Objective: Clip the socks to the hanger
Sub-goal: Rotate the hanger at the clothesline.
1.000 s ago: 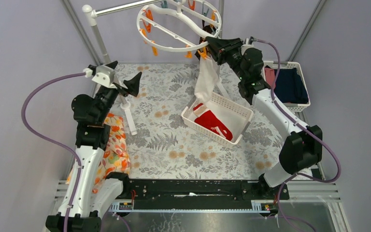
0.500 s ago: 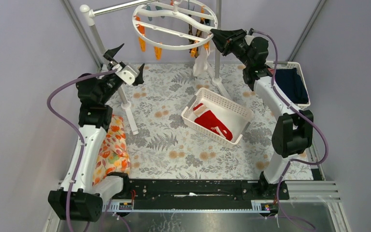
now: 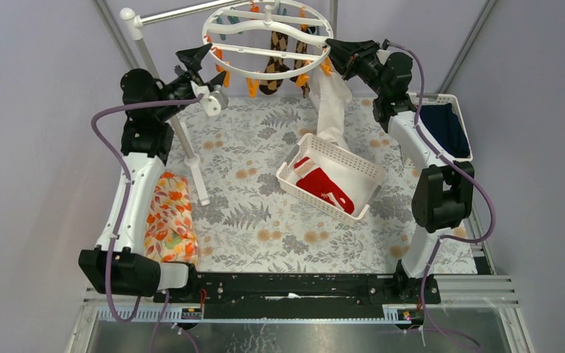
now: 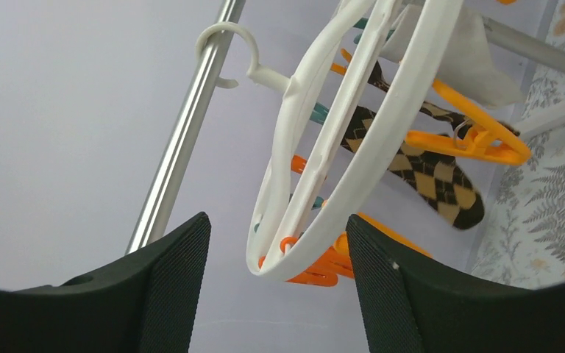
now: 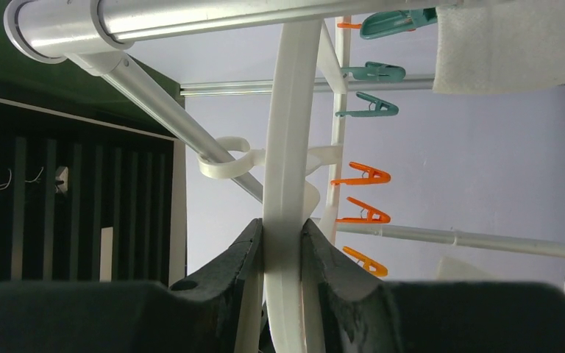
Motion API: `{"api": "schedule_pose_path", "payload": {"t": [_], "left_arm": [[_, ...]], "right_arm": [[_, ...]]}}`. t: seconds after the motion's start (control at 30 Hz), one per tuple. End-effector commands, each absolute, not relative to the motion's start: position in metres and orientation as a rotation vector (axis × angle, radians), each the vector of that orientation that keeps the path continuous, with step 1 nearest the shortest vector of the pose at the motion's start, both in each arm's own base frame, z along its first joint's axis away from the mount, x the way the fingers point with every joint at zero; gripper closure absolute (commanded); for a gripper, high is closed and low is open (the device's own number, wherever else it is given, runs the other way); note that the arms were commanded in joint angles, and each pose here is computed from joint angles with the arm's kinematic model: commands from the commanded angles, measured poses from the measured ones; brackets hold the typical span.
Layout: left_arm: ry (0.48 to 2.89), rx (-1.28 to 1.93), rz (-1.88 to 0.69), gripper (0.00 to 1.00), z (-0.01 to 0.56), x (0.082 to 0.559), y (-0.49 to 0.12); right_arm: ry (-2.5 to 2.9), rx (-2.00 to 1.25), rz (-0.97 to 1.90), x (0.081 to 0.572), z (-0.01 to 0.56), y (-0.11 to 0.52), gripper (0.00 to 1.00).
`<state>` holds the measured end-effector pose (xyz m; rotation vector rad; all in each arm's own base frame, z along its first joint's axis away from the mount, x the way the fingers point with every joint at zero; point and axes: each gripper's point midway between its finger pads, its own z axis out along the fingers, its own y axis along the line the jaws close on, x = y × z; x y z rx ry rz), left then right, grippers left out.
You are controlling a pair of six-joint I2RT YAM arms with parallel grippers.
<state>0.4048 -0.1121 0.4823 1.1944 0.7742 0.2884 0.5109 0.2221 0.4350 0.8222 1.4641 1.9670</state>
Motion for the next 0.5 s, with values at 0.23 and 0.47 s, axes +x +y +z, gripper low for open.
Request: {"api": "schedule_pose_path", "payload": {"t": [0.23, 0.47], "left_arm": [[0.809, 1.429, 0.399, 0.33, 0.45, 0.438, -0.12], [0.81, 1.452, 0.505, 0.68, 0.454, 0.457, -0.122]], "right_arm": [[1.396, 0.754, 2.023, 0.514, 0.464, 0.213, 0.74], [1.385, 0.76, 2.042, 0.518, 0.464, 0.211, 0.74]]}}
